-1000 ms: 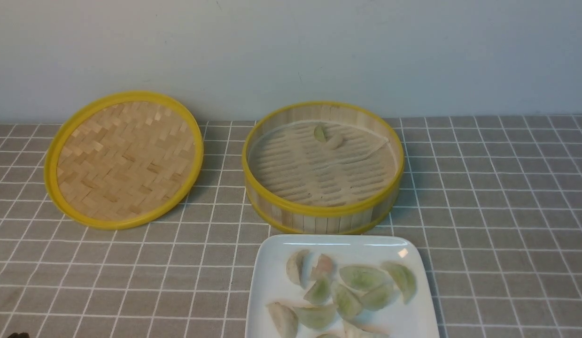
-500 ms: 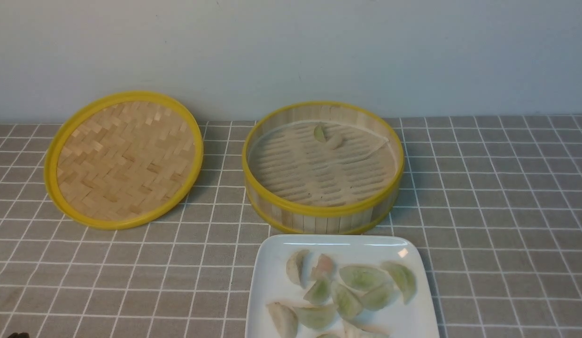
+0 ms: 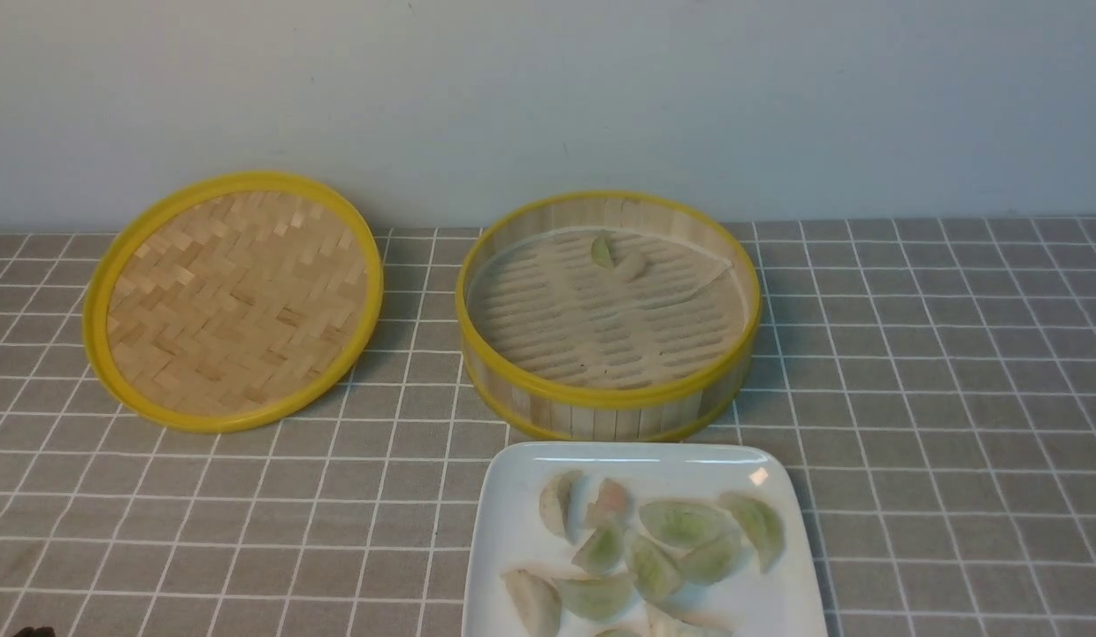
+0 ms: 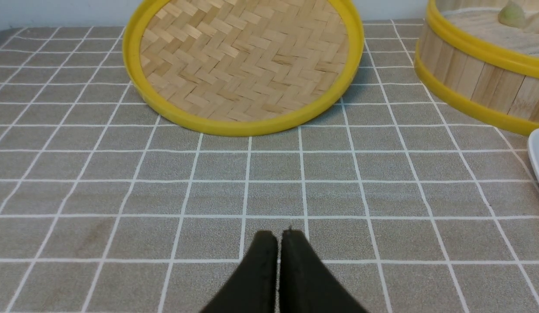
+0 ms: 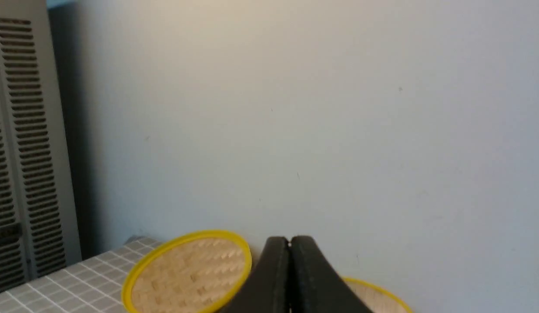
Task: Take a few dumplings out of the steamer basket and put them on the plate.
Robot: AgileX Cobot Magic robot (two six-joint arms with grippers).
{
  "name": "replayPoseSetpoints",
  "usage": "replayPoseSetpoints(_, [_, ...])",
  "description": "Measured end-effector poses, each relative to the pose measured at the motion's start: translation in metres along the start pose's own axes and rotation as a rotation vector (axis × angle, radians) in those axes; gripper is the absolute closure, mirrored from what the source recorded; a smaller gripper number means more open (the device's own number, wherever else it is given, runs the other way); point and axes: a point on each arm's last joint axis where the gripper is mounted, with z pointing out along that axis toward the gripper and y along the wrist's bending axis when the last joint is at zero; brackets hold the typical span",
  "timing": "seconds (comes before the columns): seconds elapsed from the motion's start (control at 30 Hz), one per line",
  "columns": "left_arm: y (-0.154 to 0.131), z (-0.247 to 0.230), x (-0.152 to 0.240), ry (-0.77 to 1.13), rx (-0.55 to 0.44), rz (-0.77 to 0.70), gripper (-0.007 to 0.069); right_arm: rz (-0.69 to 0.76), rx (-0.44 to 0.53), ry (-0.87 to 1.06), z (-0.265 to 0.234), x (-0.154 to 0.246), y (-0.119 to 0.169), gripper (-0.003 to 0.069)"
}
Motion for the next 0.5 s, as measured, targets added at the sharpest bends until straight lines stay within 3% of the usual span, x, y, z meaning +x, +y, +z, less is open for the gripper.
replayPoseSetpoints(0.2, [0.000,0.000,0.000,0.000,0.000,0.000,0.0630,0.009,-0.003,-0.014,0.000,0.001,0.001,0.0673])
replayPoseSetpoints(0.5, [0.000,0.000,0.000,0.000,-0.001,-0.001,0.0630,-0.043,0.345,0.154,0.011,0.066,-0.014,0.0673])
